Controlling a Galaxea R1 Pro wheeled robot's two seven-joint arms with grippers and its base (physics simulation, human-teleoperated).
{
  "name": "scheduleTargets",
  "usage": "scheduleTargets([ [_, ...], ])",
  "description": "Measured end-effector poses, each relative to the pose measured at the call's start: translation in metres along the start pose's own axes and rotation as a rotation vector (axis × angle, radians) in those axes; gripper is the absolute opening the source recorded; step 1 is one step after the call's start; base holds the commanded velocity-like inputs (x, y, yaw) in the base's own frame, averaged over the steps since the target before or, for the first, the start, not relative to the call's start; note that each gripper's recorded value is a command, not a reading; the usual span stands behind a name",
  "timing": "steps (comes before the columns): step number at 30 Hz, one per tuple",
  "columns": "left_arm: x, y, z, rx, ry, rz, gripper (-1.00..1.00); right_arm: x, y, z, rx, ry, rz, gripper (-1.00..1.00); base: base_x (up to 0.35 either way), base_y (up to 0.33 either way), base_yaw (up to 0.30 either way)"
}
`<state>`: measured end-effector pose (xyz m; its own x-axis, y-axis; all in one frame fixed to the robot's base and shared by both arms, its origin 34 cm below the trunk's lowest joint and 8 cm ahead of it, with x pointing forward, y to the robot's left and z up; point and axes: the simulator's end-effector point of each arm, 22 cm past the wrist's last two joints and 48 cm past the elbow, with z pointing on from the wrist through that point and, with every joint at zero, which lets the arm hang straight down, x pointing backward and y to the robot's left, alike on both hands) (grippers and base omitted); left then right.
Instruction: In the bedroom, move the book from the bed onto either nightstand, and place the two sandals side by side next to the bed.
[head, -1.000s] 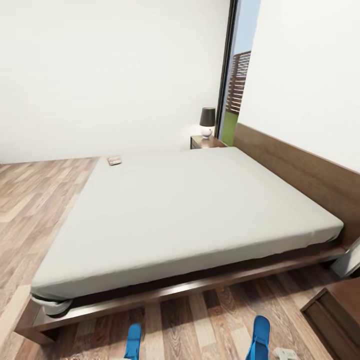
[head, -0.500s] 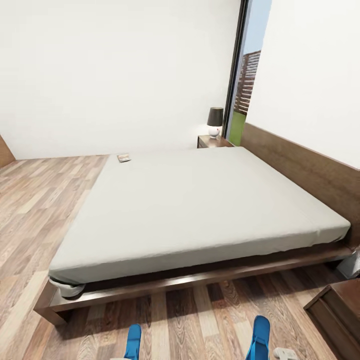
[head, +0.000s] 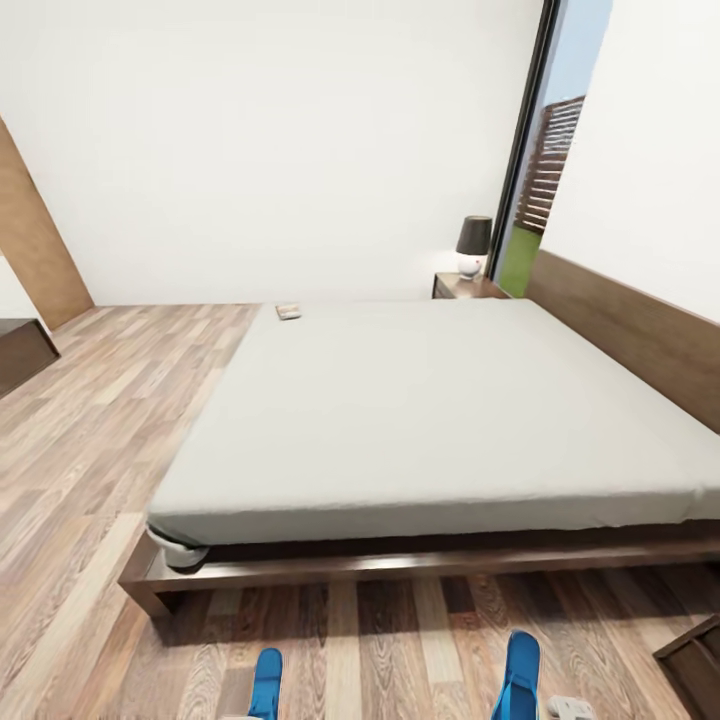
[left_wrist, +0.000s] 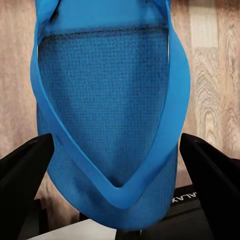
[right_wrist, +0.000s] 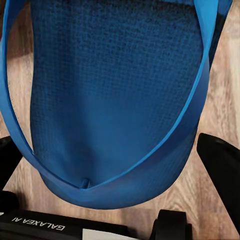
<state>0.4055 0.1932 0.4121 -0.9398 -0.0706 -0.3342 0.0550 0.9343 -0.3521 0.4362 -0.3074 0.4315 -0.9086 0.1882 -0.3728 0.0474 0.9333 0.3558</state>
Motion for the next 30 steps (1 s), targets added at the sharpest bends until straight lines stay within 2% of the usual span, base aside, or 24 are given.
scheduleTargets([
  [13,0.0000,0.0000,0.0000,0.000,0.000,0.000,-1.00,0.0000,0.0000,0.0000,0.000,0.000,0.000,-1.00,0.000,0.000,0.263],
  [30,-0.0001,0.0008,-0.0002,-0.001,0.000,0.000,-1.00,-0.0002,-0.0007,-0.0005,0.000,0.000,0.000,-1.00,0.000,0.000,0.011],
])
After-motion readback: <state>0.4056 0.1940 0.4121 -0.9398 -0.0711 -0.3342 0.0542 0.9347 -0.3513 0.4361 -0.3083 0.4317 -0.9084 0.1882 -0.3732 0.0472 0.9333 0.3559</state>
